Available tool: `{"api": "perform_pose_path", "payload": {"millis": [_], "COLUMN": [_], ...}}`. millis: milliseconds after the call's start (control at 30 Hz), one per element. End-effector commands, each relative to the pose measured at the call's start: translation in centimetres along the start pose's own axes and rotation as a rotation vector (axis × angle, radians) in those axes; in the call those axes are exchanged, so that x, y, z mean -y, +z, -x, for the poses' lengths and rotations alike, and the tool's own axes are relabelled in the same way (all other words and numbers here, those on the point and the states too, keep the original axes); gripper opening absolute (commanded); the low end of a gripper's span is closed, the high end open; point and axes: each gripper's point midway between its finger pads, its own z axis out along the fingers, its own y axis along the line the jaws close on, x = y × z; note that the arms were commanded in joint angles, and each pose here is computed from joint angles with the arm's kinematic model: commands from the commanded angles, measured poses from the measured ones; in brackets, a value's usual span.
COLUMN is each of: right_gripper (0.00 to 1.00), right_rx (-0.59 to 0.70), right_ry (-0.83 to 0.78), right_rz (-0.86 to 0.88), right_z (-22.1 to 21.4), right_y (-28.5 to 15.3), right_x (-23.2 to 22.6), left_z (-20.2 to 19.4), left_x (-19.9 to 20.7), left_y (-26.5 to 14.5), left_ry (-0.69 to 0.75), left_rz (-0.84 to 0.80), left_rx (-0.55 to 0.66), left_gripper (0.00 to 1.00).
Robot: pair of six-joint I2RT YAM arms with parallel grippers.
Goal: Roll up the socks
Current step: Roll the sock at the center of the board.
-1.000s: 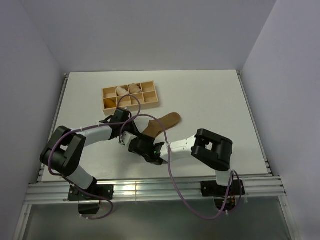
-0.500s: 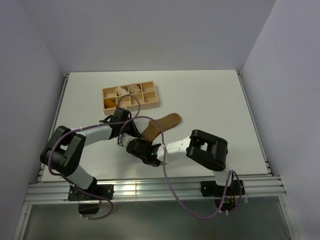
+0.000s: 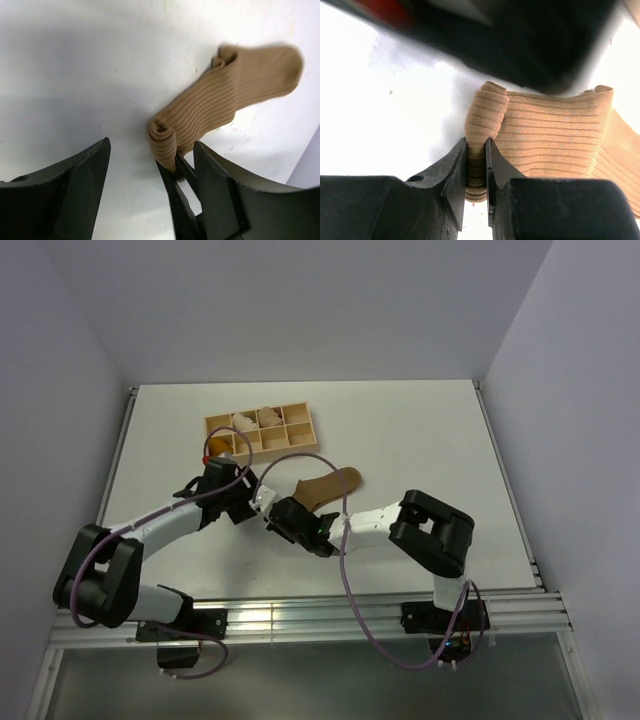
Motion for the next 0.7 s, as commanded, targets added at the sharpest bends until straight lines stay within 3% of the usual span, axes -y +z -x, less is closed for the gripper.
{"api": "perform_pose_path", "payload": {"millis": [0,300,467,667], "right_gripper": [0.0,0.0,0.0,0.0], "right_rx": [-0.106,-0.064,-0.023,0.02], "right_ry": [0.125,0.459,0.66,0.846], "right_rz": [0.144,0.396,0.558,0.707], "right_z": [-3.9,-3.7,-3.6,-3.3], "right_y": [-0.4,-1.0,-1.1,-1.5], "right_x": [-1.2,-0.1,0.4,1.4], "left_z": [2.3,2.7,1.8,0.6], "left_x": [0.1,0.3,1.9,3.3], "left_y": [-1.2,-2.3,-2.2,-1.2], "left_ry": [-0.059,-0.069,-0.05,-0.002], "left_rz": [-0.021,-0.127,-0.239,-0.258], "left_rx": [0.115,0.178,0.146,0.115], "left_gripper": [0.73,0.8,0.75,0.72]}}
